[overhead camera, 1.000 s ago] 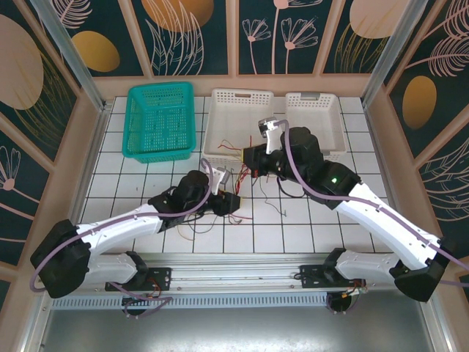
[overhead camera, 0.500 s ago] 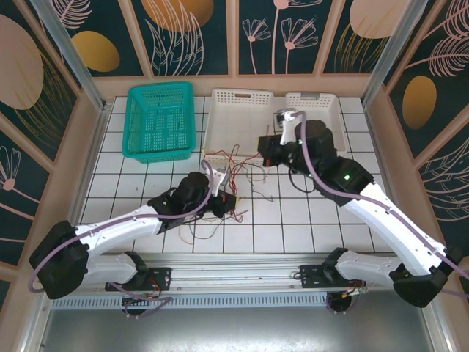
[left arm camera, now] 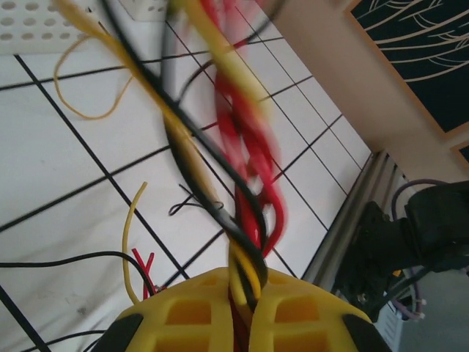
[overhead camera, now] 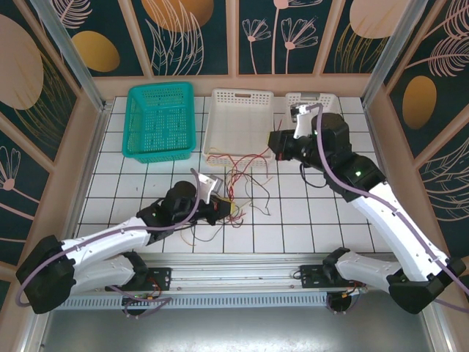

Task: Untangle the cables

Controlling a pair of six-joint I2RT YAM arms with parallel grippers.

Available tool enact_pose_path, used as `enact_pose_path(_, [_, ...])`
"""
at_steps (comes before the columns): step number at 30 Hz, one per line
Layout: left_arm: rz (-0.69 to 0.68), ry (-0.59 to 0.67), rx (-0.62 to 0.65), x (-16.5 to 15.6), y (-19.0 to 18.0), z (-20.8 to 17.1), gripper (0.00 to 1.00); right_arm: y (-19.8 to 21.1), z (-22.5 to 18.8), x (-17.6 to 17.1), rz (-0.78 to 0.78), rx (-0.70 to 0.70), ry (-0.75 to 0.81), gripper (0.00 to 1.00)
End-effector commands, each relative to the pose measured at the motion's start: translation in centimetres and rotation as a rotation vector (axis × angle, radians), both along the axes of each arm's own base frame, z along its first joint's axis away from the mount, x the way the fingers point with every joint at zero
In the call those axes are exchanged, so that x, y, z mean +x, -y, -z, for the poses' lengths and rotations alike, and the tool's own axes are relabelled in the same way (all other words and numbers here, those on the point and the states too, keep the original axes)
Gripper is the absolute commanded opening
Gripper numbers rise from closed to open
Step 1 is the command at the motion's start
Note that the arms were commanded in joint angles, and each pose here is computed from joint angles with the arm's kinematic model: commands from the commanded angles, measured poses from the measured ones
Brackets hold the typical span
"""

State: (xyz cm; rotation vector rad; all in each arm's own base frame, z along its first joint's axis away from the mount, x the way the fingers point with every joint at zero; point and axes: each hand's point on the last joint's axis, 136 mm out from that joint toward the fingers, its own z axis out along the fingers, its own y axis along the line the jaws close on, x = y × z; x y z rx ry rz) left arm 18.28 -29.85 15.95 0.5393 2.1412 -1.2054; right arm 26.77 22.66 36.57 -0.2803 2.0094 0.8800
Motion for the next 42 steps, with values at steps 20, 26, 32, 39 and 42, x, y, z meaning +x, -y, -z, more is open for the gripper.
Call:
enact_pose_path(20, [0.000,0.038,-0.109,0.2,0.8,-3.0,0.00,-7.9,10.8,-7.0,-0.384,0.109,-0.150,0.45])
enact_pose_path(26, [0.002,0.043,-0.109,0.4,1.0,-3.3,0.00,-9.9,14.0,-7.5,-0.418,0.059,-0.205,0.45])
enact_pose_path(32, [0.000,0.043,-0.094,0.4,0.9,-3.1,0.00,-10.3,15.2,-7.5,-0.416,0.020,-0.218,0.40])
enact_pose_path(39, [0.000,0.056,-0.093,0.4,0.8,-3.7,0.00,-10.0,16.7,-7.5,-0.391,-0.018,-0.236,0.21])
enact_pose_path(42, [0.002,0.055,-0.093,0.3,0.8,-3.6,0.00,-10.2,16.5,-7.6,-0.397,-0.008,-0.234,0.10])
